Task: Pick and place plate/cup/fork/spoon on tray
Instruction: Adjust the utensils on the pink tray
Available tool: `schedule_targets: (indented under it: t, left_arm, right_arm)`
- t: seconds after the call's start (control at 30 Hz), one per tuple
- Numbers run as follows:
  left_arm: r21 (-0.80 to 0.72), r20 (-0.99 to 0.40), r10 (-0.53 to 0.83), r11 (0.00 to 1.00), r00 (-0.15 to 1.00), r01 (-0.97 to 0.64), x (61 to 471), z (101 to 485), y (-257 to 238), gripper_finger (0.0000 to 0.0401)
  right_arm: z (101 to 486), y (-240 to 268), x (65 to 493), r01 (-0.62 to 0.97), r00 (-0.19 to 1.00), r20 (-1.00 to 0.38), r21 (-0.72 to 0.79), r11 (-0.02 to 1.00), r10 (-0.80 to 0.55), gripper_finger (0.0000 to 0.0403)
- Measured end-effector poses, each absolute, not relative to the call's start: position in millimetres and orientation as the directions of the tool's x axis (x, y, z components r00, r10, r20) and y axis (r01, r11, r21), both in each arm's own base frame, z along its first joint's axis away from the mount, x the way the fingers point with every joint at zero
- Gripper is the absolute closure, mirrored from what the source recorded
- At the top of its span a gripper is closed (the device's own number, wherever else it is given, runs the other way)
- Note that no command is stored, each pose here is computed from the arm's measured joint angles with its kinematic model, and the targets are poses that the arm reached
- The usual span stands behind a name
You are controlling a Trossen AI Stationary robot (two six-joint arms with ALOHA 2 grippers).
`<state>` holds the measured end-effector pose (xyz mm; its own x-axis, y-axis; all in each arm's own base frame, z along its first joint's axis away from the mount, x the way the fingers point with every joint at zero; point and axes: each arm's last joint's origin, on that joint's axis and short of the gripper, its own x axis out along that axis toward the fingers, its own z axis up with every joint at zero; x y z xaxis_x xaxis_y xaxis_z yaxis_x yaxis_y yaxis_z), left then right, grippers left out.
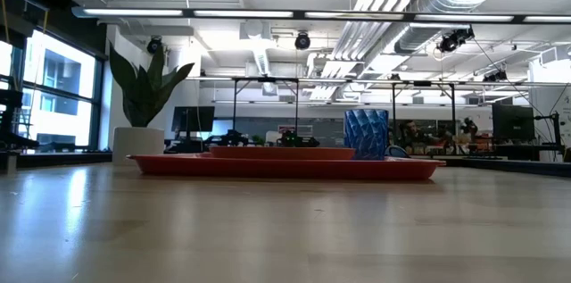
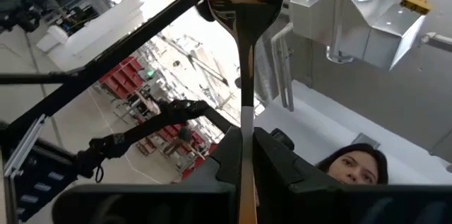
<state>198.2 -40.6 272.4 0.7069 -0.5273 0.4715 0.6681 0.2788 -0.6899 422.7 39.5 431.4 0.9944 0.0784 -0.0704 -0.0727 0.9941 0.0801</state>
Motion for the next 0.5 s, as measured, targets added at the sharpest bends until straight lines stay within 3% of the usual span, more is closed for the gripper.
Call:
schedule_targets:
  t: [0.37,0.5]
  left_arm:
    - [-0.696,0.464,-0.528,0.279,0.712,0.661,198.7,271.6,-40.7,0.0389]
    - [-0.695,0.464,-0.531,0.279,0.709,0.663,198.6,271.7,-40.8,0.0389]
  right_arm:
    - [427.3,38.3,423.3,-0.078,0.991,-0.105,0.105,0.991,0.089,0.0381]
    - [427.5,38.7,423.2,-0.083,0.99,-0.103,0.111,0.99,0.094,0.0398]
